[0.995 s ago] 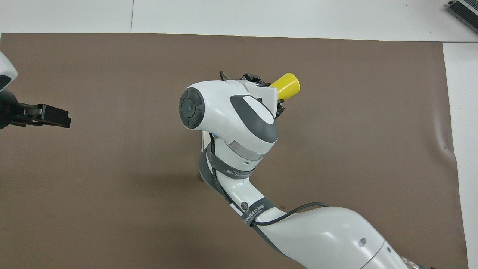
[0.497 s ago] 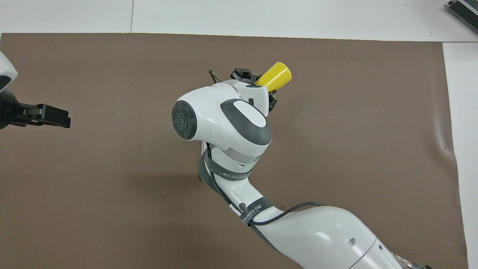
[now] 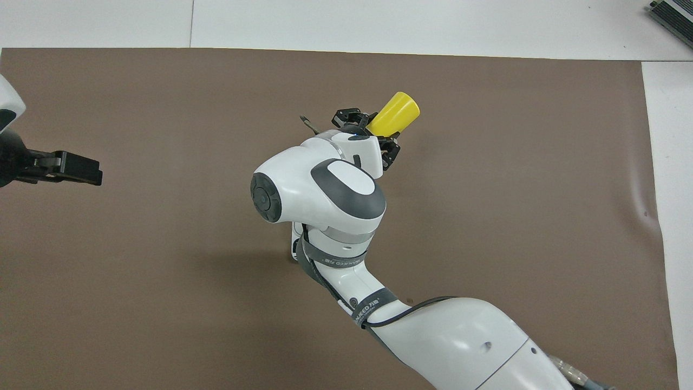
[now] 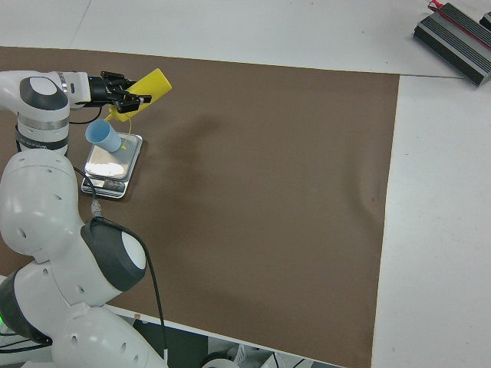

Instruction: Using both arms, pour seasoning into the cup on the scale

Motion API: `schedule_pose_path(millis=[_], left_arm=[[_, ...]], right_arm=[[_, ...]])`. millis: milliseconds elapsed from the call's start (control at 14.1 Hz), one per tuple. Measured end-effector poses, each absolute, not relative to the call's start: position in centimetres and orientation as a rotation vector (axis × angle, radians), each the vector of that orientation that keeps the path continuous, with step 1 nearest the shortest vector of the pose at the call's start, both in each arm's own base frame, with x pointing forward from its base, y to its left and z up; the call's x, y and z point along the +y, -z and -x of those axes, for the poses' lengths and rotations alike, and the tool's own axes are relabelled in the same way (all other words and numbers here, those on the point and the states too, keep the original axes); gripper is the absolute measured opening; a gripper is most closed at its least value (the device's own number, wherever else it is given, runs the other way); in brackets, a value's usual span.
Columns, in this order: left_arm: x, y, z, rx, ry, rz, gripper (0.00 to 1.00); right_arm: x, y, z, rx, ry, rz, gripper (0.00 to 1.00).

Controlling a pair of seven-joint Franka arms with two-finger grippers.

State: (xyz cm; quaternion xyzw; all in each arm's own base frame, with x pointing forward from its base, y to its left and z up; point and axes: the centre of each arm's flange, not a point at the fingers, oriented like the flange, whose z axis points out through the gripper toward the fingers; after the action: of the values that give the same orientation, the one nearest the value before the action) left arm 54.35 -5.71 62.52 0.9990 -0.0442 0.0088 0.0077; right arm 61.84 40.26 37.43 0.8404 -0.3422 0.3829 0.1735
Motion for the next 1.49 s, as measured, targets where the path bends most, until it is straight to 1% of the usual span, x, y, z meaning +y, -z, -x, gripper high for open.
schedule_pose_path(millis=[355, 1066, 1279, 1492], left_arm=[[-5.7, -62.5, -54.4, -0.138, -0.028, -3.123, 1.0], [-5.7, -62.5, -54.4, -0.138, -0.028, -3.123, 1.0], [-5.7, -62.5, -54.4, -0.138, -0.028, -3.123, 1.0], [-5.7, -62.5, -54.4, -0.138, -0.028, -3.123, 1.0]], right_arm=[[41.2, -37.3, -61.2, -0.993, -1.142, -2.367, 0.58], [41.2, -37.9, -61.1, -1.002, -1.154, -2.373, 0.58], [40.0, -38.8, -61.5, -1.116, -1.071, -2.388, 0.58], [35.3, -43.0, -63.0, -1.372, -0.919, -2.39, 0.58]])
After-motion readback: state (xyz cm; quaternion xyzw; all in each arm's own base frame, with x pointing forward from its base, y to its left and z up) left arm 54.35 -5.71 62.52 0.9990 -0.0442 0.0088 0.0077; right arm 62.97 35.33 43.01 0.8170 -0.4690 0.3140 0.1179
